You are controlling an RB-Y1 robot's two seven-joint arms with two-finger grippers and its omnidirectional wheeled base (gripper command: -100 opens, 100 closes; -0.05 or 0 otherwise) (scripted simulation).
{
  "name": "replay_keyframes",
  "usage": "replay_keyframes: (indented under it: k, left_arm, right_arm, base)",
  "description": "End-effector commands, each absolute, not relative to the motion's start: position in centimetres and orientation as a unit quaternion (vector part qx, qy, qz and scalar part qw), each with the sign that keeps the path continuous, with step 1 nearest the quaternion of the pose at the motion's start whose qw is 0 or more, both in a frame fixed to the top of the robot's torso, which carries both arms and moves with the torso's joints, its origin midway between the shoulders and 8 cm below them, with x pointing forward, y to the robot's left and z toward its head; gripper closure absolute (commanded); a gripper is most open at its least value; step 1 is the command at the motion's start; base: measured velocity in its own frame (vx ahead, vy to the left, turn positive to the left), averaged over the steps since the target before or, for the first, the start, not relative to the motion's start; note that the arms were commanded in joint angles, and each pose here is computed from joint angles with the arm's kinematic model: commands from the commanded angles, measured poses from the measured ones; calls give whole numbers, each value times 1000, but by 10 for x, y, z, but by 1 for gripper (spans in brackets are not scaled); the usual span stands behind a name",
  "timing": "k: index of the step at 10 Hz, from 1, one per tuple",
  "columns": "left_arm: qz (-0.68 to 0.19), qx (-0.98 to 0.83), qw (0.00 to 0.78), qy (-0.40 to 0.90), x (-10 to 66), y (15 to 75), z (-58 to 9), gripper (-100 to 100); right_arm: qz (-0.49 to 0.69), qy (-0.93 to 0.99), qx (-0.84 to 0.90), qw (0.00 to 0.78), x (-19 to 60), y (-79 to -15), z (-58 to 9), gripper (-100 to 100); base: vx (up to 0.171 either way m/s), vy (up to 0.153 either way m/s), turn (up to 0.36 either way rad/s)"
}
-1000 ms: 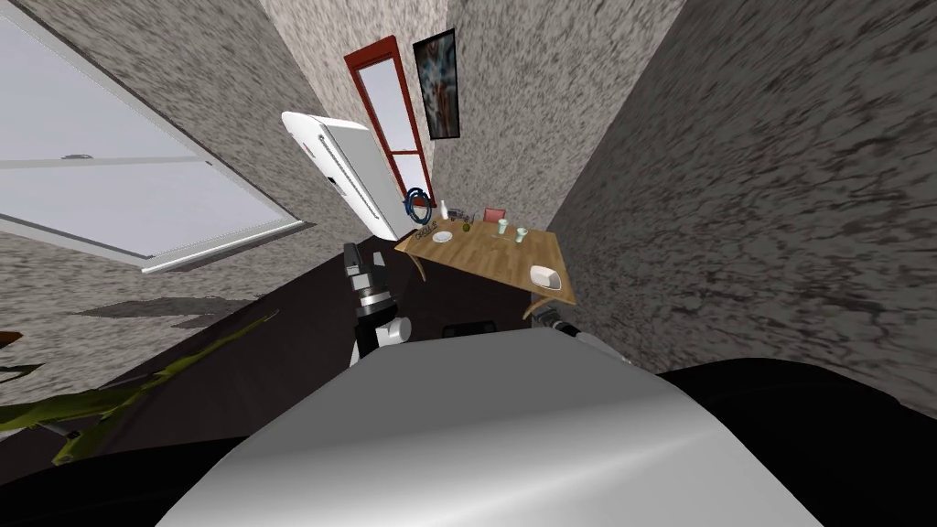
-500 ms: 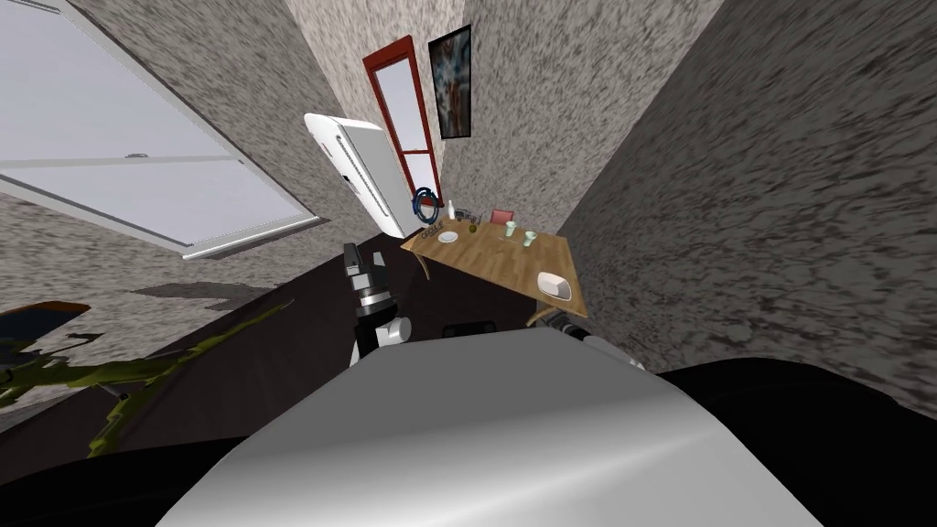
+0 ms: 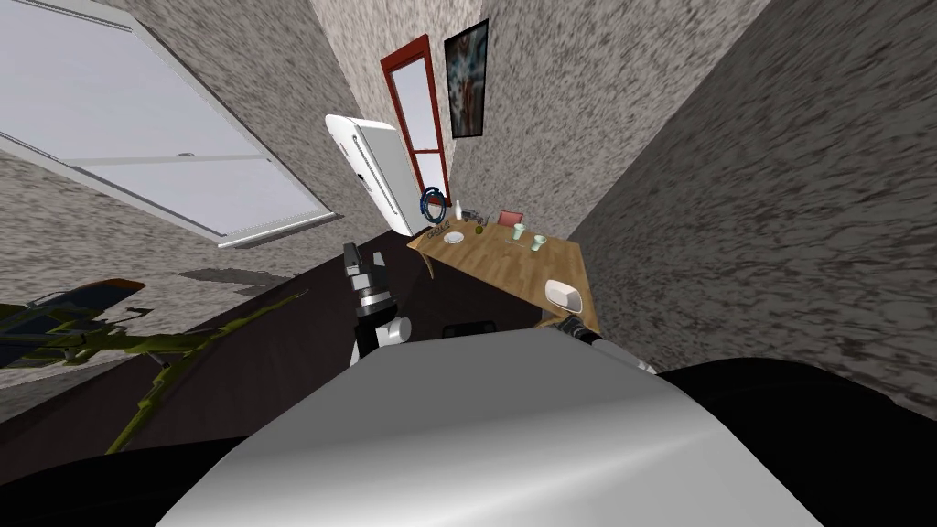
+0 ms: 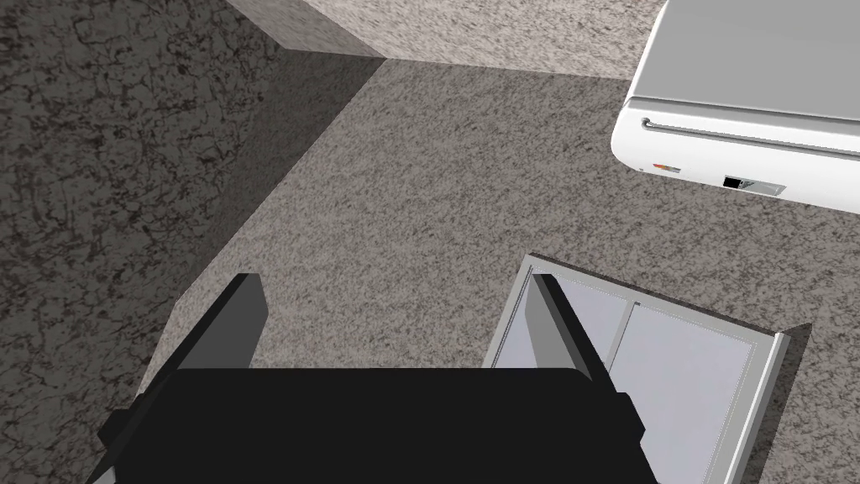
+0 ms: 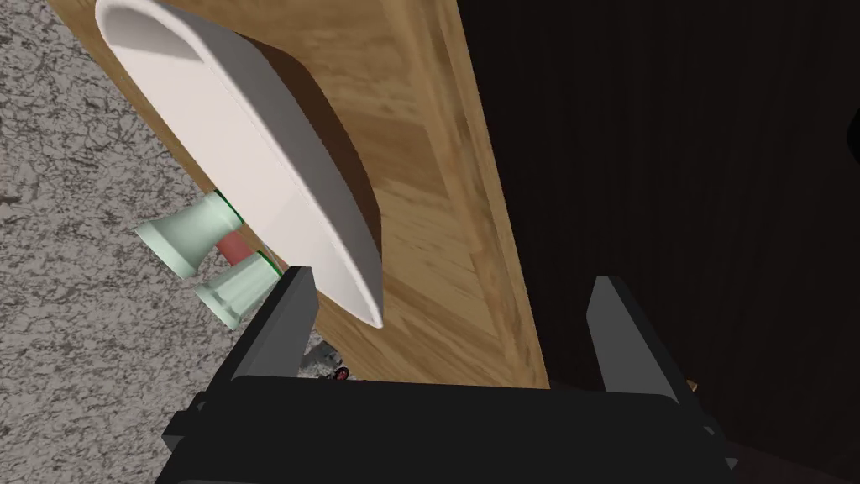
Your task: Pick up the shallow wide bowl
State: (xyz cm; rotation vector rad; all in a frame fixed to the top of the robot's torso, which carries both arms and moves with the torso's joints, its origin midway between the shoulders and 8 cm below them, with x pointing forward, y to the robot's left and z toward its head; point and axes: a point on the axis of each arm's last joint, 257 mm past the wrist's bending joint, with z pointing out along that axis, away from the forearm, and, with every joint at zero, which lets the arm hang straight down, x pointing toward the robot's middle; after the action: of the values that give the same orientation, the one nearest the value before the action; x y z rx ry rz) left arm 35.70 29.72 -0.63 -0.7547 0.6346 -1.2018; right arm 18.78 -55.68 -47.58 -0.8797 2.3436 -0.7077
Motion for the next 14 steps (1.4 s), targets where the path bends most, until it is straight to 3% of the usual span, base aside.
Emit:
replay_keyframes:
  k: [1, 9, 10, 11, 14]
  left_arm:
    - [-542, -341, 713, 286, 357, 297, -6, 0]
    - [-542, -341, 713, 286, 357, 297, -6, 0]
    - [-542, -341, 713, 286, 357, 297, -6, 0]
    - [-542, -341, 713, 286, 357, 297, -6, 0]
    - [-542, -340, 713, 286, 357, 297, -6, 0]
  right_arm:
    - [-284, 857, -354, 245, 181, -574, -476, -100]
    - [-323, 830, -407, 202, 167, -607, -467, -100]
    - [-324, 830, -407, 202, 167, -608, -467, 0]
    - [-326, 836, -395, 197, 162, -610, -473, -100]
    - [-329, 840, -385, 193, 158, -612, -479, -100]
  base:
    - [46, -22, 169]
    - [29, -14, 67]
    - [0, 0, 0]
    - [-19, -26, 199]
    - [-23, -52, 158]
